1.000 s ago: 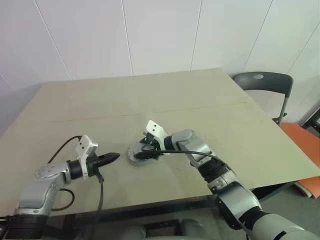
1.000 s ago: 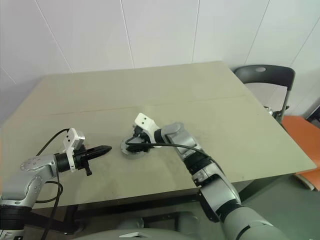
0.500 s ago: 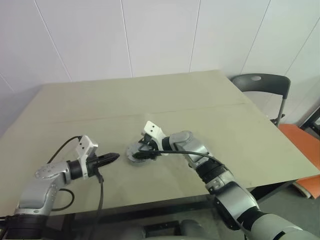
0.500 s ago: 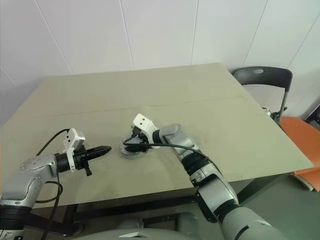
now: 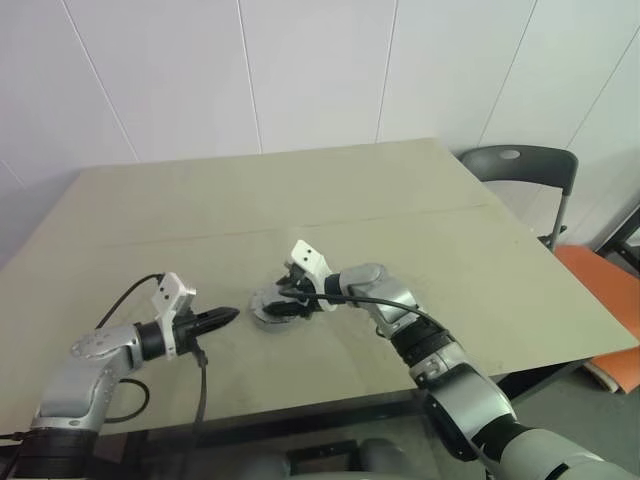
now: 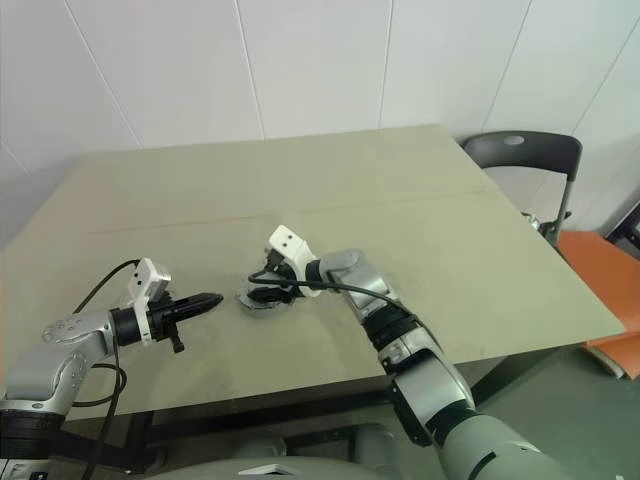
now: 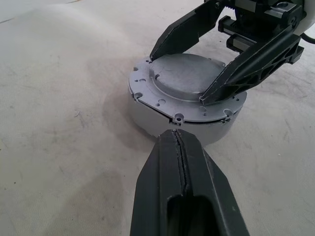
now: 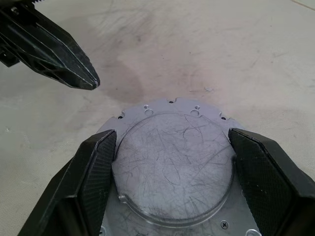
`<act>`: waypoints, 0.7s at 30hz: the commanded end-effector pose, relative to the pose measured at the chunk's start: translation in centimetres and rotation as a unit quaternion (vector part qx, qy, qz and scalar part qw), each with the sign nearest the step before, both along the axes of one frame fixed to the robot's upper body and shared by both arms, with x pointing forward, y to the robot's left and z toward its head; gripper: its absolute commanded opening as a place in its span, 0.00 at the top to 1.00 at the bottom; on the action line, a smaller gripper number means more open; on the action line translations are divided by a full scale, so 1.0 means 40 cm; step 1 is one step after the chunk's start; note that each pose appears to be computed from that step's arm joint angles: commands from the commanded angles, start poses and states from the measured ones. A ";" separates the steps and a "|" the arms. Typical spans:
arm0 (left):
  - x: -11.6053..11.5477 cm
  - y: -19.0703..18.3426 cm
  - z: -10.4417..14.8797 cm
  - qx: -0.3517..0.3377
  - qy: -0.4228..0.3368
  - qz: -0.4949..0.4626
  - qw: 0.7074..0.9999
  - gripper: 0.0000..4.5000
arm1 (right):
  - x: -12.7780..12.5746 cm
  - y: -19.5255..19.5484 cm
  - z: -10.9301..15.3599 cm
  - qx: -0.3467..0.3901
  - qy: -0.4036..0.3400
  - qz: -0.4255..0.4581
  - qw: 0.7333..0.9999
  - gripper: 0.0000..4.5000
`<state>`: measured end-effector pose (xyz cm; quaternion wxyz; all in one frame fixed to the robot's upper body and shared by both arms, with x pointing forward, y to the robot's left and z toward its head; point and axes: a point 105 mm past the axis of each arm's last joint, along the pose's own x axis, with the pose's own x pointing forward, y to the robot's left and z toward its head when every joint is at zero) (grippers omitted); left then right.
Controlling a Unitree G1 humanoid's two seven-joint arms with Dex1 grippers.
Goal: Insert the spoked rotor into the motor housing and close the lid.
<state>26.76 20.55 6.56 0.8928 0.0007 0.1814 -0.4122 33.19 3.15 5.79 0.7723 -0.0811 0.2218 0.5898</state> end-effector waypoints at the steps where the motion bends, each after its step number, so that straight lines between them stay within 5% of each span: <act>1: 0.007 -0.009 0.020 0.003 -0.021 -0.010 1.000 1.00 | -0.012 -0.027 -0.067 -0.044 0.031 -0.013 0.998 0.27; 6: 0.007 -0.013 0.027 0.004 -0.022 -0.010 1.000 1.00 | -0.011 -0.022 -0.073 -0.055 0.021 -0.016 0.998 0.27; 16: 0.009 -0.016 0.031 0.008 -0.020 -0.011 1.000 1.00 | -0.024 0.004 0.020 0.062 0.077 0.000 0.995 0.27; 21: 0.010 -0.015 0.025 0.010 -0.018 -0.011 1.000 1.00 | -0.033 0.000 0.056 0.079 0.035 0.030 0.996 0.27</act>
